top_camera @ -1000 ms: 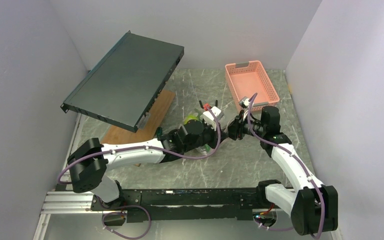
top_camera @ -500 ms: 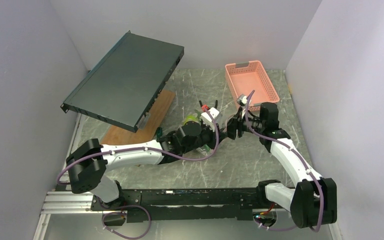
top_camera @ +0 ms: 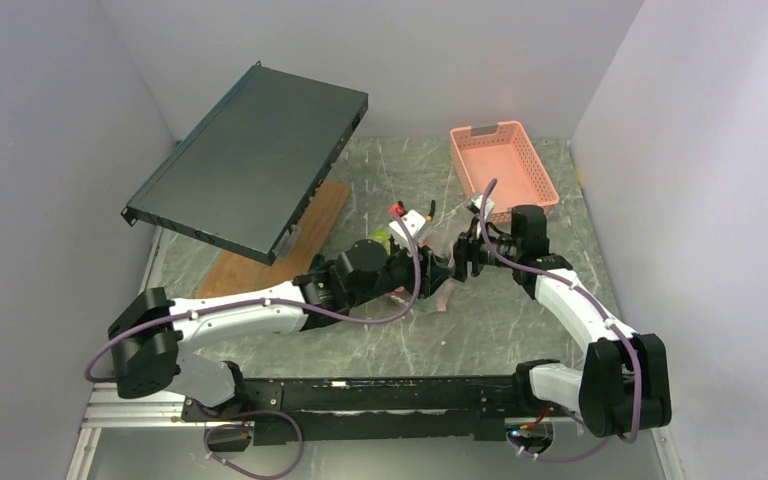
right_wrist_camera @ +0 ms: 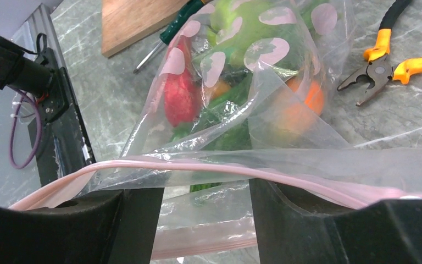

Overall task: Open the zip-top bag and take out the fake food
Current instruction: Pick up the fake vegetable from the zipper food storage bag.

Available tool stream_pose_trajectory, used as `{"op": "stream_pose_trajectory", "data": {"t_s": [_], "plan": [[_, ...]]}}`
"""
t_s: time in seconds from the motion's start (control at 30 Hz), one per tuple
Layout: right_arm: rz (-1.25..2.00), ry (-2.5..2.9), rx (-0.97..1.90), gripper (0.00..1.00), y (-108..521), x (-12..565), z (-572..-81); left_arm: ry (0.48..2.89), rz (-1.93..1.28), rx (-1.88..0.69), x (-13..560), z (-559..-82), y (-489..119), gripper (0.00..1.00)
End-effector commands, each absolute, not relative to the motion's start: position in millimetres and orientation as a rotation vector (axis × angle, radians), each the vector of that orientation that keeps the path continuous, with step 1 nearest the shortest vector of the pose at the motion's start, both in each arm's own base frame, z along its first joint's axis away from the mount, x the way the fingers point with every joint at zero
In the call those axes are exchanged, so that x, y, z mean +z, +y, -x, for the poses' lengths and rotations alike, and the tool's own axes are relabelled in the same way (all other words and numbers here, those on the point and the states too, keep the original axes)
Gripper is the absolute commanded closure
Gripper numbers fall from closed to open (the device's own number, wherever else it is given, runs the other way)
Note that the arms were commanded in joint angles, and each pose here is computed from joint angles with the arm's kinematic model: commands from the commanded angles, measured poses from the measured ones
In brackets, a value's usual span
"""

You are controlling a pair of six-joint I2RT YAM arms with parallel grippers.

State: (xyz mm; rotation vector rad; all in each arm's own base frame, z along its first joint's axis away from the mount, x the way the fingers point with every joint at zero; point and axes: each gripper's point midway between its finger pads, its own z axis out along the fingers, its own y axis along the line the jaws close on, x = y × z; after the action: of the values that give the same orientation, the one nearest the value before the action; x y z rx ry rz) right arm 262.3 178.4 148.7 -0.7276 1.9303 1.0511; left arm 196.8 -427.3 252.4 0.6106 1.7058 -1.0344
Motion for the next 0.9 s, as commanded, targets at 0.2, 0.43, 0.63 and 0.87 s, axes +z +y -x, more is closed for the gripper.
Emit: {"op": "stream_pose_trajectory", "data": {"t_s": [0.2, 0.43, 0.63, 0.87], "plan": [[0.9, 1.863, 1.063, 0.35, 181, 147, -253, 1.804, -0.588, -0.917, 240, -196, -386, 0.37], [0.945, 1.844, 0.962, 0.39, 176, 146, -255, 1.999, -0.558, -0.636, 200, -216, -348, 0.32], [1.0, 1.796, 1.08, 0.34, 188, 152, -242, 2.117, -0.495, -0.475, 171, -253, -325, 0.3], [0.936, 1.879, 1.097, 0.4, 189, 141, -251, 2.097, -0.443, -0.562, 176, -285, -324, 0.26]]}}
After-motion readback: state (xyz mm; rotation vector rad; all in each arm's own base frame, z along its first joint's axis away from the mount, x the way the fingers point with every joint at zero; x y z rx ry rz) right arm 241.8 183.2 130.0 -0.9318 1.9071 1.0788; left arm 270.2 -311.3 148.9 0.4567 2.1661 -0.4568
